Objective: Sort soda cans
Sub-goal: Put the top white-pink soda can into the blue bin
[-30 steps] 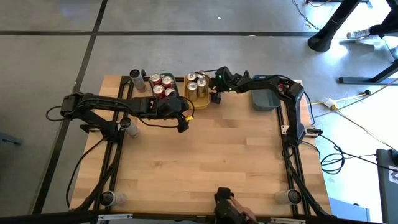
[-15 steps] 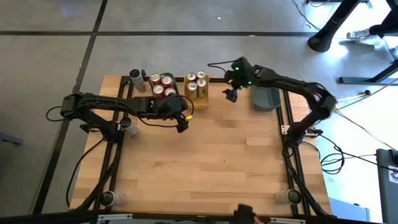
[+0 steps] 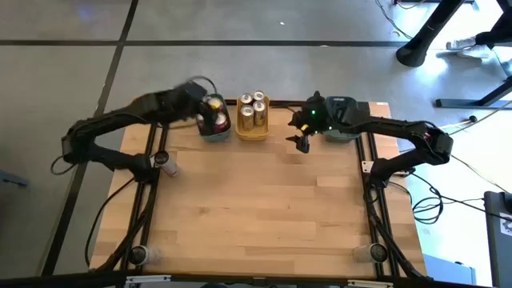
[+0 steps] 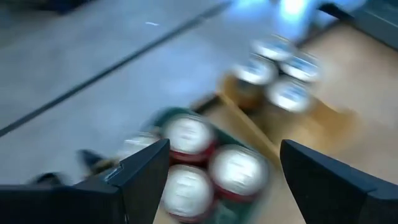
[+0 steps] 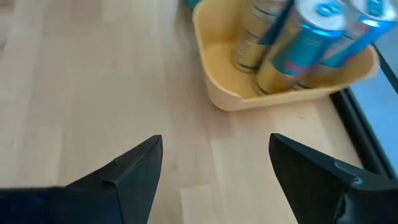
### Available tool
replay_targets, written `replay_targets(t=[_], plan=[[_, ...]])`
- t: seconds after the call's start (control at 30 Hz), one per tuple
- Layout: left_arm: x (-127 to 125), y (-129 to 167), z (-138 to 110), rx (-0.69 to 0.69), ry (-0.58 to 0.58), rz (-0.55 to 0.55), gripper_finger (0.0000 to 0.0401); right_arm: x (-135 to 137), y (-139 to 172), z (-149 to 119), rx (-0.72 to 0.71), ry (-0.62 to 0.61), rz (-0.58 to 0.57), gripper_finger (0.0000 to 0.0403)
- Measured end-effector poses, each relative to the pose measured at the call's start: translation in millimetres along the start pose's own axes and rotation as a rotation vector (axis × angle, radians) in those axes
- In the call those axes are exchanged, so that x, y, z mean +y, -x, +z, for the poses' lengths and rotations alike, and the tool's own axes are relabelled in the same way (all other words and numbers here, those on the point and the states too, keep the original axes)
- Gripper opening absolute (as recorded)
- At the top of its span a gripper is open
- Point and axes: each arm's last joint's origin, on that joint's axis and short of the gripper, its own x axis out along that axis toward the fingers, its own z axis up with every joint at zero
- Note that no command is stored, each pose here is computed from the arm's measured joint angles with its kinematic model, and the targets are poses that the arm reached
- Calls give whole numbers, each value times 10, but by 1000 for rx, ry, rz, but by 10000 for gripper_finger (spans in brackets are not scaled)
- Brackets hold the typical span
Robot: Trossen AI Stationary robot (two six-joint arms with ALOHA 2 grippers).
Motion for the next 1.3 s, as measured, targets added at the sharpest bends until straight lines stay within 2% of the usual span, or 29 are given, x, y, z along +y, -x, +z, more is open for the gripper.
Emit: replay_targets(t=[0.13,0.3,0.53,0.63,0.73,0.8,0.97,1.17,1.3], plan=[[309,18,49,-39,77,151,294,113,-106,-76,-51,-7,17,293],[497,20,79,-55,108,218,294,228,-188,-141,-102,-11,36,293],[618,-18,117,-61,140,234,305,350,-224,-143,-138,0,64,293],[682,-57,119,-42,162,206,335,381,-226,-134,-142,6,73,293],[752,-142,121,-13,171,230,379,379,-225,-128,-148,7,72,293],[798,-202,122,5,171,252,394,378,-224,-122,-154,7,70,293],[871,-277,104,39,225,287,381,376,-229,-113,-164,9,69,293],[827,-290,77,55,215,275,379,381,-249,-155,-171,10,68,293],[885,-404,60,91,276,308,379,390,-276,-221,-173,-9,69,293]])
